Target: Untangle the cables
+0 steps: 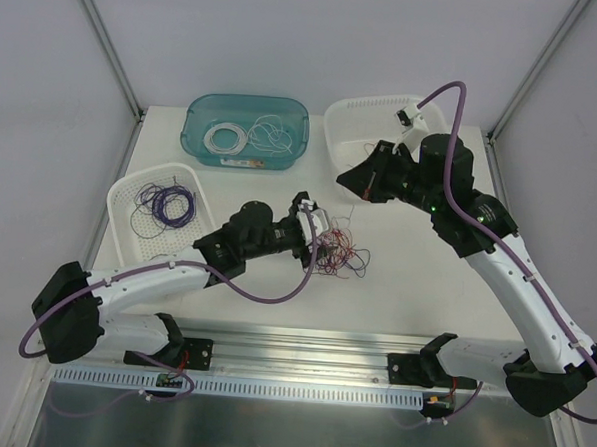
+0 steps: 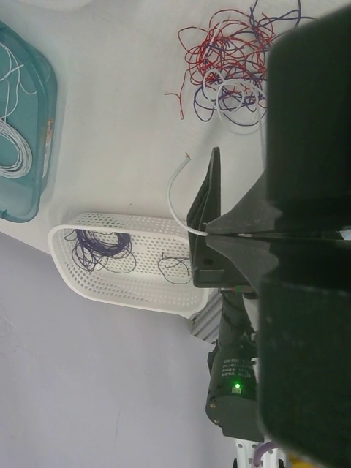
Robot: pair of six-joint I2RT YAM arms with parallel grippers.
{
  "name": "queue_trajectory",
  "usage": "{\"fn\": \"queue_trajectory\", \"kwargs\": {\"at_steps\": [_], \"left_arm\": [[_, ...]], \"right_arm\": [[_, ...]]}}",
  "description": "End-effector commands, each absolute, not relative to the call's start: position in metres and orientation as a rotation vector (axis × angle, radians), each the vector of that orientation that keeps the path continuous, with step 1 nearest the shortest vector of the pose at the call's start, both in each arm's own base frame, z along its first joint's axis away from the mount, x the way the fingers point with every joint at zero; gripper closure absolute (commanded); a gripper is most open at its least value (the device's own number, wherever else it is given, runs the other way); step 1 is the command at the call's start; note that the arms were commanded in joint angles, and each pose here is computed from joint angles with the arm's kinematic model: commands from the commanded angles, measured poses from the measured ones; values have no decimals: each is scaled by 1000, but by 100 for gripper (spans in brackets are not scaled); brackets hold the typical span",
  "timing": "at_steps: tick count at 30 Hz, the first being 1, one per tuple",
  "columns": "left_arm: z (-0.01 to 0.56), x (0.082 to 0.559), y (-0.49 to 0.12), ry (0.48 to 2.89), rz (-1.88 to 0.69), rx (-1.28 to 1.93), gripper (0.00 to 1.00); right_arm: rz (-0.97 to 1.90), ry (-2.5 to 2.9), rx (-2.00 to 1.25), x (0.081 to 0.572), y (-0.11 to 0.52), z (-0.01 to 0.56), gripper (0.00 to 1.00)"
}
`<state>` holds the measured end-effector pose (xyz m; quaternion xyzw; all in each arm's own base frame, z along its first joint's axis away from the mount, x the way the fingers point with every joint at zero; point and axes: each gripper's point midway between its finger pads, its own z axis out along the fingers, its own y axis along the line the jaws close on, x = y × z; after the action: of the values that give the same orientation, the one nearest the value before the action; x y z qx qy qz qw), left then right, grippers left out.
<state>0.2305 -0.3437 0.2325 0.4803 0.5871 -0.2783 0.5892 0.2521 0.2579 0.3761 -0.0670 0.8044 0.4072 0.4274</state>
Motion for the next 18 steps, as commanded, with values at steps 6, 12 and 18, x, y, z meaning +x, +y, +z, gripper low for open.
{"fn": "queue_trajectory", "kwargs": {"at_steps": [6, 12, 18], "left_arm": [[266, 241, -374, 1145, -556, 1222, 33], [255, 245, -384, 1149, -548, 1267, 60], [251, 249, -382, 1186, -537, 1257, 100]], "right_arm": [[1090, 1939, -167, 251, 263, 396, 99], [1098, 1931, -176, 249, 263, 400, 99], [1036, 1949, -178, 253, 257, 392, 99]]}}
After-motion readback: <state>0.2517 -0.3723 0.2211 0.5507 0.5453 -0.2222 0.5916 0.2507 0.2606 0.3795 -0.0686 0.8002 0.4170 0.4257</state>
